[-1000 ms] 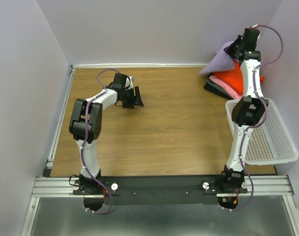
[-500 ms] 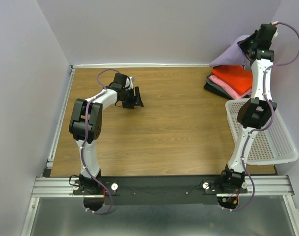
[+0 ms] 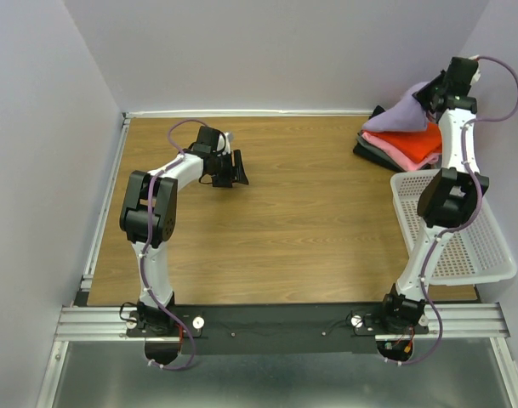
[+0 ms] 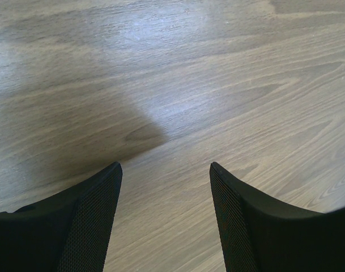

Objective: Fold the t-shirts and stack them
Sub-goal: Neatly place the folded tshirt to the corner

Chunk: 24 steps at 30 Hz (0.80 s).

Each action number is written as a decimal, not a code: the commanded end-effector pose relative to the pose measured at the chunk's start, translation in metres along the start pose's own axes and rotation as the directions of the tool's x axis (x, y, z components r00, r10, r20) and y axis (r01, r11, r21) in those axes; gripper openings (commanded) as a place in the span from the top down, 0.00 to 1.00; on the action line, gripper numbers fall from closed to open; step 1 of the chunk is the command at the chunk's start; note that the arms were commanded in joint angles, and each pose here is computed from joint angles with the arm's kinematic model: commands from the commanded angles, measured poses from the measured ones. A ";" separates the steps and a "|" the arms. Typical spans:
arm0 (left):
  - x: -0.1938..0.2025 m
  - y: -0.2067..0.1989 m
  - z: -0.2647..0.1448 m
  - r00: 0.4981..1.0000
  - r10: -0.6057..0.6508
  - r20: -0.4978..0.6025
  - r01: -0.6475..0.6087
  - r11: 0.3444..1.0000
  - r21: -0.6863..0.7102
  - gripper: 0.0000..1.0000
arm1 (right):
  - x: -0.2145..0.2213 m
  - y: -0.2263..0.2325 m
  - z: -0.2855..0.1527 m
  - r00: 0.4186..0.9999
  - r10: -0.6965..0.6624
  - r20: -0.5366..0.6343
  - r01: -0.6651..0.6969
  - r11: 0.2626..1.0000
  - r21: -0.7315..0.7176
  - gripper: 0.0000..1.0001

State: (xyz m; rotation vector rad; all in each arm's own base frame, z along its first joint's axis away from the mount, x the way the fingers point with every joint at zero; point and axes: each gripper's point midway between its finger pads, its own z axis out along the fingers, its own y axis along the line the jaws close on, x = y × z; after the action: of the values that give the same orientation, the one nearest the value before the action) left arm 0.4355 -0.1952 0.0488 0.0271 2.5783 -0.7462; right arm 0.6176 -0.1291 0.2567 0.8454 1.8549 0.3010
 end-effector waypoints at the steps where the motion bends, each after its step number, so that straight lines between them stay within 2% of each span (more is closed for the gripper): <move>1: -0.010 -0.005 -0.009 0.999 0.032 0.027 -0.032 0.999 0.010 0.29 | -0.022 -0.006 -0.021 0.996 -0.055 0.073 0.052 0.998 0.039 0.99; 5: -0.017 -0.006 -0.017 0.998 0.045 0.050 -0.044 0.999 -0.012 0.29 | -0.005 -0.043 -0.024 0.992 -0.119 0.049 0.109 0.980 0.169 0.98; 7: -0.018 -0.006 -0.020 0.997 0.048 0.053 -0.047 0.999 -0.021 0.29 | -0.005 -0.049 -0.031 0.986 -0.158 0.047 0.146 0.970 0.194 0.94; 9: -0.018 -0.005 -0.021 0.997 0.050 0.052 -0.048 0.998 -0.026 0.29 | -0.002 -0.059 -0.034 0.984 -0.175 0.041 0.161 0.960 0.230 0.84; 10: -0.019 -0.006 -0.023 0.997 0.055 0.057 -0.053 0.998 -0.029 0.29 | 0.002 -0.064 -0.034 0.983 -0.184 0.030 0.171 0.954 0.245 0.74; 11: -0.020 -0.006 -0.024 0.997 0.056 0.059 -0.054 0.998 -0.034 0.29 | 0.003 -0.066 -0.036 0.982 -0.187 0.028 0.174 0.951 0.254 0.71; 14: -0.026 -0.007 -0.030 0.995 0.070 0.071 -0.067 0.997 -0.046 0.29 | 0.005 -0.087 -0.042 0.981 -0.190 0.026 0.169 0.920 0.353 0.45; 16: -0.028 -0.006 -0.034 0.994 0.075 0.081 -0.070 0.996 -0.063 0.29 | 0.006 -0.098 -0.048 0.982 -0.188 0.017 0.165 0.897 0.410 0.35; 17: -0.032 -0.008 -0.038 0.992 0.081 0.095 -0.074 0.995 -0.067 0.29 | 0.003 -0.107 -0.052 0.981 -0.191 0.031 0.156 0.875 0.459 0.22; 18: -0.032 -0.007 -0.038 0.992 0.079 0.096 -0.072 0.995 -0.073 0.29 | 0.004 -0.111 -0.054 0.981 -0.193 0.028 0.156 0.864 0.478 0.22; 20: -0.040 -0.011 -0.048 0.988 0.086 0.128 -0.076 0.993 -0.085 0.29 | 0.005 -0.117 -0.058 0.978 -0.210 0.017 0.173 0.848 0.502 0.12; 24: -0.049 -0.017 -0.063 0.982 0.086 0.169 -0.071 0.993 -0.094 0.29 | 0.007 -0.118 -0.066 0.975 -0.220 0.005 0.187 0.843 0.504 0.10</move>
State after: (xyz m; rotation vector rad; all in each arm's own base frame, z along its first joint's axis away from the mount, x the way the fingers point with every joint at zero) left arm 0.4412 -0.1816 0.0861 0.0476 2.5169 -0.6349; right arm 0.5367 -0.1851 0.2002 0.9455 1.9842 -0.2511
